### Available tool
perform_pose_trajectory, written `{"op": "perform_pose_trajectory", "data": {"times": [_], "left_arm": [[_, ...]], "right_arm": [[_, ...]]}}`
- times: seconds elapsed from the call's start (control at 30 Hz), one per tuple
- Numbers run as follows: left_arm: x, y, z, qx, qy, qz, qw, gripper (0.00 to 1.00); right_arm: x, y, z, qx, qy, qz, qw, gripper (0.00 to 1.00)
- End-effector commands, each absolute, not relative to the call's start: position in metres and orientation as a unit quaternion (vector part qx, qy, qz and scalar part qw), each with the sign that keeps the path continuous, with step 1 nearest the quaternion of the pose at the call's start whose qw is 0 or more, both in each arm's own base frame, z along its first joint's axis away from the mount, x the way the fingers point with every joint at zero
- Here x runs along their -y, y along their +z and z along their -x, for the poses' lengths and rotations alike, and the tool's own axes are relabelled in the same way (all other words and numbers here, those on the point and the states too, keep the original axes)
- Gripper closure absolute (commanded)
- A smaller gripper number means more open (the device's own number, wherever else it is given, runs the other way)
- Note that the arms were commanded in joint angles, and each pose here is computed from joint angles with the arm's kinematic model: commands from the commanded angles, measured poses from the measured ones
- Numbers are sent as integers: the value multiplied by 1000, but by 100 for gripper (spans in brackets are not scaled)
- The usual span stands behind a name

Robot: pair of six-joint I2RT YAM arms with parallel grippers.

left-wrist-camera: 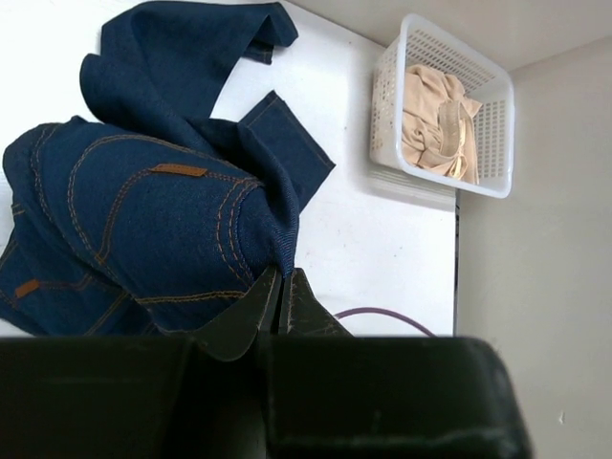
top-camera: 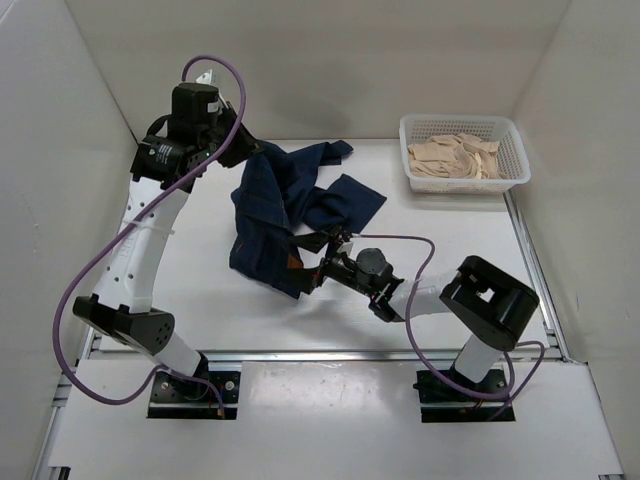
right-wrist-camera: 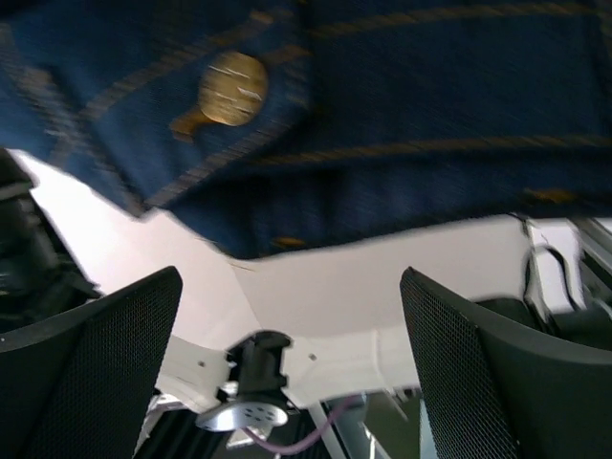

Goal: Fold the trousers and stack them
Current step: Flatten the trousers out

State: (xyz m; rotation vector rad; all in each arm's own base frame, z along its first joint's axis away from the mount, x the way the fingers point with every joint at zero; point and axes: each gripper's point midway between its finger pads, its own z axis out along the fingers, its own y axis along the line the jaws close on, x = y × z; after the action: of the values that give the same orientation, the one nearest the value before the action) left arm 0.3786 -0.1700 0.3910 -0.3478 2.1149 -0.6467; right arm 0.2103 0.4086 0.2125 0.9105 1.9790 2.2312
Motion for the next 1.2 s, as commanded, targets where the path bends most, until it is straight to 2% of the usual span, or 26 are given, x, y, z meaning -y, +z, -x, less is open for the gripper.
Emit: {"op": "perform_pose_trajectory", "data": {"times": [0.0, 0.33, 0.5, 0.6, 0.63, 0.67, 0.73, 0.77, 0.83, 0.87, 0.9, 0.97, 1.0, 1.03, 1.1, 1.17], "left_arm": [[166, 416, -367, -830, -281, 130, 465, 89], [156, 426, -349, -821, -283, 128, 479, 89], [149, 429, -342, -818, -282, 132, 484, 89], [142, 423, -338, -820, -279, 138, 481, 89], [141, 426, -335, -817, -280, 137, 485, 89], [143, 422, -335, -821, -281, 135, 478, 89], [139, 421, -334, -821, -279, 139, 479, 89], [139, 421, -334, -821, -279, 139, 479, 89], [136, 421, -335, -820, -276, 144, 480, 89], [132, 421, -337, -819, -273, 149, 482, 89], [130, 424, -342, -816, -277, 154, 483, 89], [133, 427, -348, -815, -285, 156, 480, 89], [136, 438, -345, -808, -300, 153, 484, 89], [140, 434, -348, -811, -302, 154, 477, 89], [154, 440, -341, -810, -320, 142, 471, 89], [166, 429, -336, -816, -331, 134, 456, 89]], "right_arm": [[-398, 261, -235, -532, 773, -346, -9, 1], [-410, 256, -258, -506, 786, -355, 19, 1], [-392, 250, -293, -496, 784, -365, 80, 19], [-387, 259, -304, -514, 781, -340, 103, 47], [-387, 261, -307, -528, 775, -326, 119, 59], [-387, 271, -312, -530, 779, -310, 128, 82], [-383, 270, -320, -578, 752, -290, 127, 98], [-382, 264, -322, -615, 729, -264, 141, 100], [-364, 302, -345, -659, 693, -221, 191, 100], [-350, 252, -346, -765, 577, -202, 203, 100], [-332, 312, -372, -760, 555, -186, 284, 100], [-292, 313, -382, -811, 451, -152, 340, 100], [-279, 353, -384, -795, 451, -140, 381, 100], [-265, 362, -386, -793, 441, -135, 398, 100], [-222, 376, -387, -791, 409, -144, 433, 100], [-186, 365, -384, -804, 372, -163, 435, 100]]}}
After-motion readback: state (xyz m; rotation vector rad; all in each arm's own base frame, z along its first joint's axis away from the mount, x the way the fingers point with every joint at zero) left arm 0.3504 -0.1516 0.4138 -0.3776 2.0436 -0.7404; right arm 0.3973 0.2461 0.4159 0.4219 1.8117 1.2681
